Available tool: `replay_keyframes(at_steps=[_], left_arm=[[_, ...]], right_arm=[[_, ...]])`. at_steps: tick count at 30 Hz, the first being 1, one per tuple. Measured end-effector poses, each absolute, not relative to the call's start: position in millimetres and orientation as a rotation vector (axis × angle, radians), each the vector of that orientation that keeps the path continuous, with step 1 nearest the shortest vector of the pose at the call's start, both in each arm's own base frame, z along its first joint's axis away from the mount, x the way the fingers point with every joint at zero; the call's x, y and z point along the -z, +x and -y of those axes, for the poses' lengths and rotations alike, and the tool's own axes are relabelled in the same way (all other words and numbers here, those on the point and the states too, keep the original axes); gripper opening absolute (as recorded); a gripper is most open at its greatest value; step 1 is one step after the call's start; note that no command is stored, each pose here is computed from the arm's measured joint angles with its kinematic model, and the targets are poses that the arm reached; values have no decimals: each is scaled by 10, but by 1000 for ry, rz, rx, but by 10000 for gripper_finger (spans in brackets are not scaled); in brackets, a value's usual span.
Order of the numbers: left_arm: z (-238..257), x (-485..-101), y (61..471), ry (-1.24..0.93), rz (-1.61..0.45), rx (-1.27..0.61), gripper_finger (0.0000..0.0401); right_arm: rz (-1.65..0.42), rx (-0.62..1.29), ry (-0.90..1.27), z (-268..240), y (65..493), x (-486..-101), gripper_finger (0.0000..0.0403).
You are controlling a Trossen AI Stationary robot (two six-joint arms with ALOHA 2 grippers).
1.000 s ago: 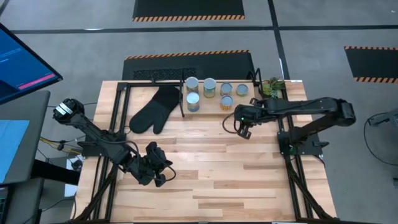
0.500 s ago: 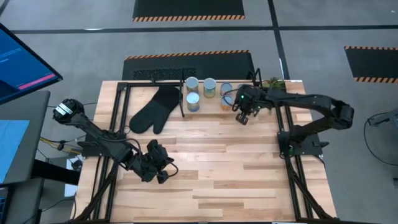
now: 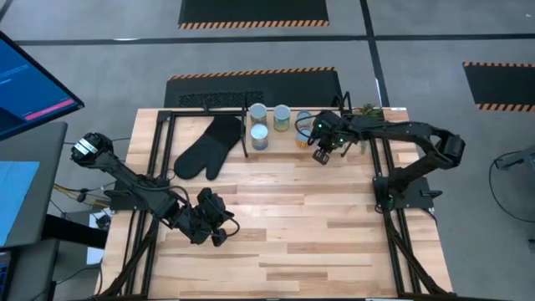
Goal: Pick and place cans onto a shelf
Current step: Put the canned tuna on the shelf, then return to Home Position
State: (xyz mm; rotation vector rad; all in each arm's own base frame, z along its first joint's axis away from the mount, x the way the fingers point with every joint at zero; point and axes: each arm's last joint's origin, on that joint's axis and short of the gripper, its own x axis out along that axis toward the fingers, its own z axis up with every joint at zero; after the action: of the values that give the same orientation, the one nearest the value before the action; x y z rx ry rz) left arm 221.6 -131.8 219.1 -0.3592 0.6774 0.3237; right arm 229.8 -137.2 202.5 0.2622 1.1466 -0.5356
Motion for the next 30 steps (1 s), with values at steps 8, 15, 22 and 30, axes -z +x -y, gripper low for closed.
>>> replay_keyframes(at_steps=[8,15,22,30], left_arm=[[1318,-2191,2216,-360,-678,-324,0],[1319,-2190,2216,-360,-679,-322,0],[1320,-2190,2216,-363,-684,-318,0],[1323,-2188,2215,-366,-690,-312,0]], right_arm=[[-1139,577,253,1401,2254,-2069,61],[-1148,585,262,1419,2232,-2065,63],[-1155,601,288,1426,2228,-2104,64],[-1123,590,307,1330,2292,-2491,64]])
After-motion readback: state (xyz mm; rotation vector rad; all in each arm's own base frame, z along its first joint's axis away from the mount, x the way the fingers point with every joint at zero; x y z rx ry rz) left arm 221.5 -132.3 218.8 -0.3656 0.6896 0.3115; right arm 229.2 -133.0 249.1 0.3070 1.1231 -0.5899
